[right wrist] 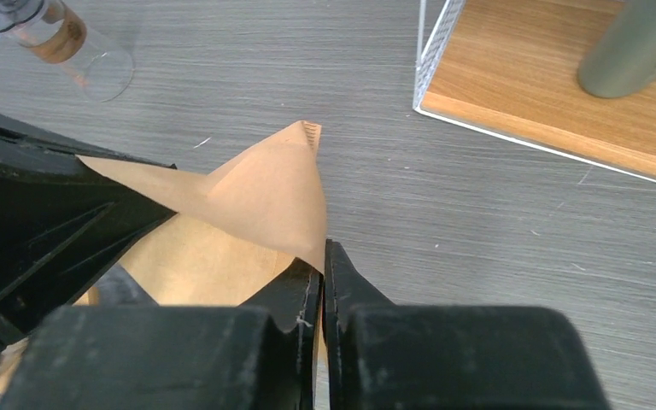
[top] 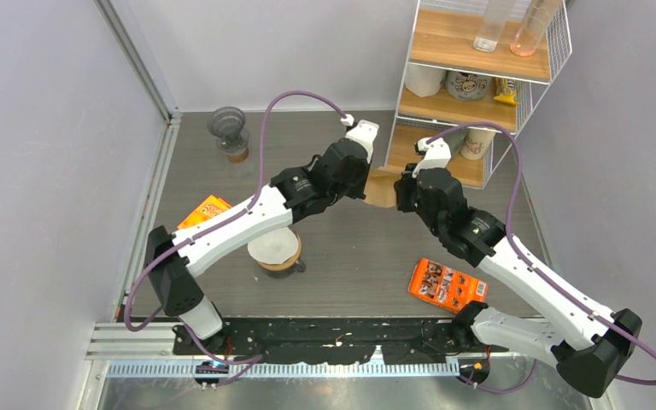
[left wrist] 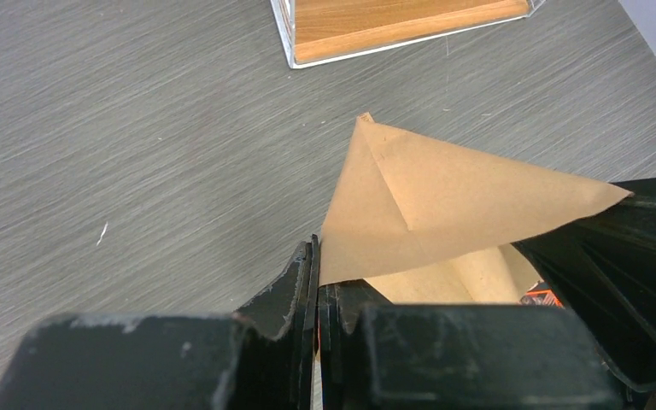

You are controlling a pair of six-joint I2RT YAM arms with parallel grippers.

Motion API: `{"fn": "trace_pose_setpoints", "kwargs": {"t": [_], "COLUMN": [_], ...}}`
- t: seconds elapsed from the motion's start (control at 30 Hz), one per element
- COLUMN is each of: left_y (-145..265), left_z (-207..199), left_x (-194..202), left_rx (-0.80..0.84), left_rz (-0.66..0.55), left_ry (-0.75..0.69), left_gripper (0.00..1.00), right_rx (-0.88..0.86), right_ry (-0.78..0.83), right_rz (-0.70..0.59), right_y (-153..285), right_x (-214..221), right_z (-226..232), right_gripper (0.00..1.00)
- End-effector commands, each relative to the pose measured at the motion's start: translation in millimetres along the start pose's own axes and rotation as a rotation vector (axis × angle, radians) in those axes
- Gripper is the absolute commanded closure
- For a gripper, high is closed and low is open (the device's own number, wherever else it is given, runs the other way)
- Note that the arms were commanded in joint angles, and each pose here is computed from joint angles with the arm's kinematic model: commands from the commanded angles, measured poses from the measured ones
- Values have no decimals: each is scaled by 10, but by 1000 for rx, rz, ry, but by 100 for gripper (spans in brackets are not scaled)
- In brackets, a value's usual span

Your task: Place the coffee filter in the dripper

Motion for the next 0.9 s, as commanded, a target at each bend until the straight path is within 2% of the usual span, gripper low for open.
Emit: {"fn": "trace_pose_setpoints", "kwargs": {"t": [0.0,0.13,0.27,0.37,0.53,0.67,0.7,0.73,0.87], "left_y": [181,190,192,187,151,163,176,193,300], "left_z": [34,33,36,53,149,367,454,551,1004], "left_x": [-215,-257,-283,-303,-357,-482,-524,-577,-799], "left_rx": [1,0,-6,-20,-93,-163,-195,-228,-337], "left_rz": [-71,-82,-83,-83,-76,-60,-68,-77,-91], "left_ry": [18,8,-3,-20,-51,-61,-65,-67,-11], "left_gripper": [91,91,100,100,100,100,100,100,100], "right_rx": [-90,-120,-126,-144,-218,-211,-181,-168,-75], "right_ry": [-29,-28,-27,-26,-21,-37,-39,-44,-49], "right_rz": [-29,-16,-31,-40,-90,-167,-174,-191,-211], "right_y": [33,39,83,177,317,431,420,446,432], "right_x": [-113,-116,-162,-216,-276,-320,-290,-303,-262], "right_z": [122,169,165,157,182,97,46,12,-135], "right_gripper": [89,79,62,45,25,3,0,3,5]}}
Point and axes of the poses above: each gripper's point midway between its finger pads, its own y axis back along the fingers, its own z axis along the line the jaws close on, x = y × z, the point moved 5 cm from there along y, back along the fingers, and after that the axes turned 2 degrees about y, right-handed, at the moved point
